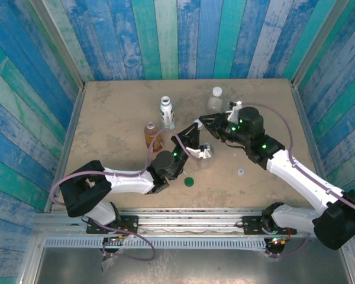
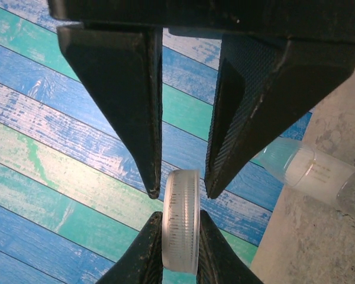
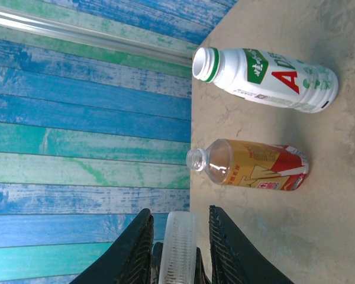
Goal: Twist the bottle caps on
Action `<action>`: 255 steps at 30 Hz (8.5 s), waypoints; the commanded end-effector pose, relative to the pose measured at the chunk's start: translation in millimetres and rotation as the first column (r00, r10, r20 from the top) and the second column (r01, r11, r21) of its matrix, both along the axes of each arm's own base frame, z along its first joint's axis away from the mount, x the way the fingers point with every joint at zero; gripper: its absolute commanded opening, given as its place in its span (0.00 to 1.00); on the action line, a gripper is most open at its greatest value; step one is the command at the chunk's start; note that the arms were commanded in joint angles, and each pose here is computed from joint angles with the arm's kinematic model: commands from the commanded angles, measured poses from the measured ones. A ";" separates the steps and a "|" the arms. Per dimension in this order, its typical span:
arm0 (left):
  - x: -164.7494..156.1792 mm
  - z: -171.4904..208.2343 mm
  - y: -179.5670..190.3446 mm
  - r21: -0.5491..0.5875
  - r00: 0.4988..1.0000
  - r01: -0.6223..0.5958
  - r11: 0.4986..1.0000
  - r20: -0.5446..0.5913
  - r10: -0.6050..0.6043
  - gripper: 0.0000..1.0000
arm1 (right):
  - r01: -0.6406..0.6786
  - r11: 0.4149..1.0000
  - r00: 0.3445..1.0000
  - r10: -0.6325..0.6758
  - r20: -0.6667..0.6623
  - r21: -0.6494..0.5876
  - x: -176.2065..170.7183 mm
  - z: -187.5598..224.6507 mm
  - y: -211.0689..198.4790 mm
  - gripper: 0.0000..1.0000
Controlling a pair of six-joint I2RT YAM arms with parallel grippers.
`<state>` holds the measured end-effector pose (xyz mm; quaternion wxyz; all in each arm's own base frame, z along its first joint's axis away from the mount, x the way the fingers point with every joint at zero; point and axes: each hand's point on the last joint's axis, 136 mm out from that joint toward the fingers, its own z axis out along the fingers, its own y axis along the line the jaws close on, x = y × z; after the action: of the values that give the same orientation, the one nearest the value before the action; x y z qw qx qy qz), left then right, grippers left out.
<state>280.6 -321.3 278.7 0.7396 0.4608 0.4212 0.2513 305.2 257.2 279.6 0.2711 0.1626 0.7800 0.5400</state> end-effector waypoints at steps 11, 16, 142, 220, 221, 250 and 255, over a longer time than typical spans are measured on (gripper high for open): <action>4.6 -1.4 -9.4 0.012 1.000 -0.022 1.000 0.012 0.022 0.21 | -0.079 0.996 0.997 0.079 0.017 0.037 -8.4 15.4 8.7 0.16; 2.7 0.2 -5.4 0.008 1.000 -0.024 1.000 0.015 0.024 0.21 | -0.028 0.999 0.999 0.027 0.025 0.039 -8.3 17.6 -0.7 0.15; -21.9 -179.1 -42.7 -0.714 0.372 0.273 0.644 -0.539 -0.755 0.94 | 0.041 0.689 0.995 0.036 0.091 -0.723 -6.9 -178.9 -149.8 0.87; -60.7 -187.4 -20.0 -0.704 0.285 0.258 0.662 -0.599 -0.748 0.53 | -0.221 0.355 0.966 0.209 -0.153 -0.908 -5.4 -264.7 -110.1 0.49; -60.5 -186.7 -19.9 -0.704 0.287 0.257 0.661 -0.598 -0.748 0.53 | -0.225 0.353 0.965 0.211 -0.156 -0.908 -6.4 -265.6 -110.4 0.46; -65.7 -185.7 -18.3 -0.691 0.295 0.298 0.658 -0.589 -0.753 0.55 | -0.212 0.422 0.934 0.353 -0.055 -0.882 -43.2 -135.6 -86.8 0.42; -65.5 -185.1 -19.0 -0.693 0.296 0.303 0.654 -0.584 -0.756 0.55 | -0.218 0.464 0.901 0.433 0.006 -0.858 -54.5 -98.6 -58.4 0.43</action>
<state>223.2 -341.9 101.3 0.5756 0.4331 0.5782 -0.3832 267.6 189.5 170.9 0.3109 -0.1790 0.9233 0.1370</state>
